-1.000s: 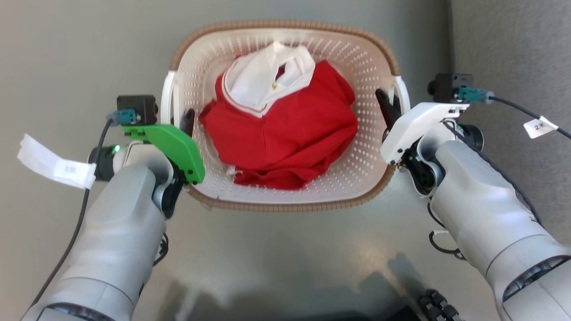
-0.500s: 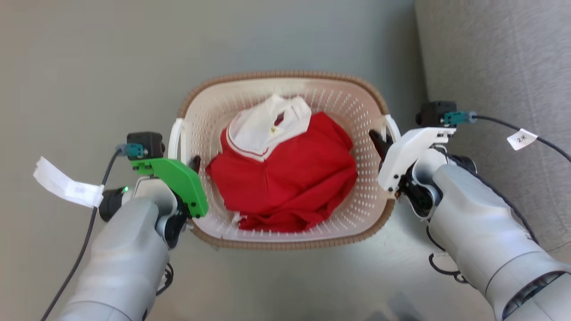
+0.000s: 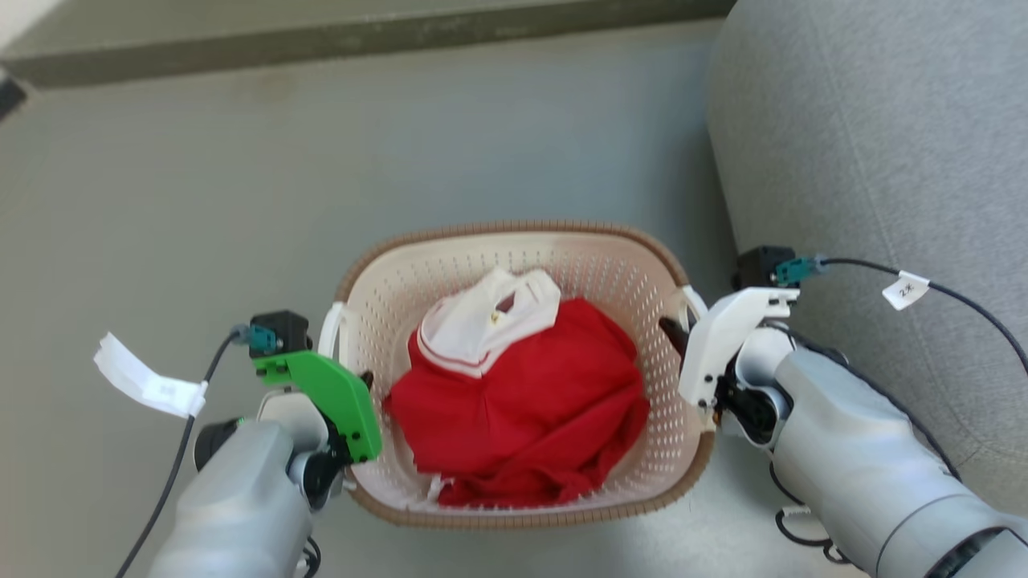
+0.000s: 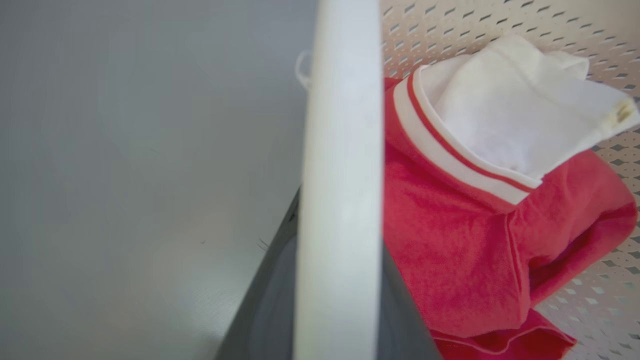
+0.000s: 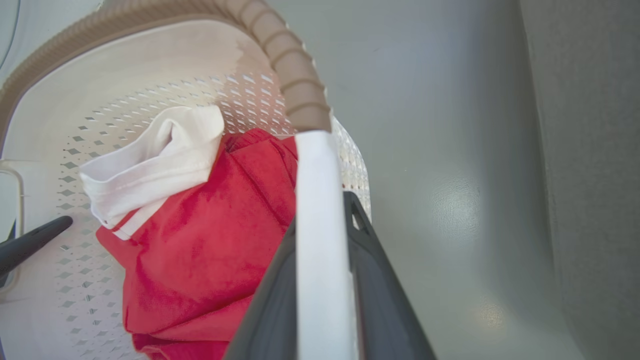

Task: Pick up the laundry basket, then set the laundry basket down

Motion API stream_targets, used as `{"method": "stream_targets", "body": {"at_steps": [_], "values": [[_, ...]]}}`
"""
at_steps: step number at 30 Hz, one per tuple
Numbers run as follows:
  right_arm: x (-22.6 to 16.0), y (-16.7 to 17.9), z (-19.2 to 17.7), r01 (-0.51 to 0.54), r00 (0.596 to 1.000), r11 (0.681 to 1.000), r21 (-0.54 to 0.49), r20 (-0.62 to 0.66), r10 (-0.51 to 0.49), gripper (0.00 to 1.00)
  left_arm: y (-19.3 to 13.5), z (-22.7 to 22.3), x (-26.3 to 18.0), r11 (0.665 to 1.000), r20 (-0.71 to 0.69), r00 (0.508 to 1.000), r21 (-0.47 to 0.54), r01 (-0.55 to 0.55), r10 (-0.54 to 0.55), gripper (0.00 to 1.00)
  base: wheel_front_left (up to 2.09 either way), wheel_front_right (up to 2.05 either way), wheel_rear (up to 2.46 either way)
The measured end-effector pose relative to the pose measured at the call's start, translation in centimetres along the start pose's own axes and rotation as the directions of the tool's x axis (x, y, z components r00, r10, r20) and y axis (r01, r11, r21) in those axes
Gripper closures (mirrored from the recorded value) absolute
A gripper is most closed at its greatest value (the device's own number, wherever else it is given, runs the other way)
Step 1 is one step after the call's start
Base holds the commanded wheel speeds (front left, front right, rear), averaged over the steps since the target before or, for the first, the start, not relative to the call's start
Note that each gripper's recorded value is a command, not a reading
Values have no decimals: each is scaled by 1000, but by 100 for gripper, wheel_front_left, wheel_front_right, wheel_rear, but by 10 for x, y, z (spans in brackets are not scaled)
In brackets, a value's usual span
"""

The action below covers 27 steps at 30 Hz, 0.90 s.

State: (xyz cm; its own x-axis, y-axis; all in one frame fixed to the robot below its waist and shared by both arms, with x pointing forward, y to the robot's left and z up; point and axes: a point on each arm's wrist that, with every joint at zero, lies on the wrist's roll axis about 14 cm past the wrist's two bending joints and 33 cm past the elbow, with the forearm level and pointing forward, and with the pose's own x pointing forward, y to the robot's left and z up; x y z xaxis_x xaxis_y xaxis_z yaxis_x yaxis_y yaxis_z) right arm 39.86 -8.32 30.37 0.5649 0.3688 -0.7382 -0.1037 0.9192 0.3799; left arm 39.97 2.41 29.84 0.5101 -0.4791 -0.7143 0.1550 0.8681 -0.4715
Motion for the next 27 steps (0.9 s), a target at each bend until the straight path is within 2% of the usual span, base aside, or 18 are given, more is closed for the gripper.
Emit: {"method": "stream_targets", "body": {"at_steps": [15, 27], "values": [[-37, 15, -8, -14, 1000, 1000, -7, -15, 14, 100, -17, -12, -35, 1000, -11, 1000, 10, 1, -1, 100, 0, 0, 0], [-49, 15, -7, -14, 1000, 1000, -22, -19, 14, 100, -27, -9, -43, 1000, -2, 1000, 22, 6, -6, 100, 0, 0, 0]]}}
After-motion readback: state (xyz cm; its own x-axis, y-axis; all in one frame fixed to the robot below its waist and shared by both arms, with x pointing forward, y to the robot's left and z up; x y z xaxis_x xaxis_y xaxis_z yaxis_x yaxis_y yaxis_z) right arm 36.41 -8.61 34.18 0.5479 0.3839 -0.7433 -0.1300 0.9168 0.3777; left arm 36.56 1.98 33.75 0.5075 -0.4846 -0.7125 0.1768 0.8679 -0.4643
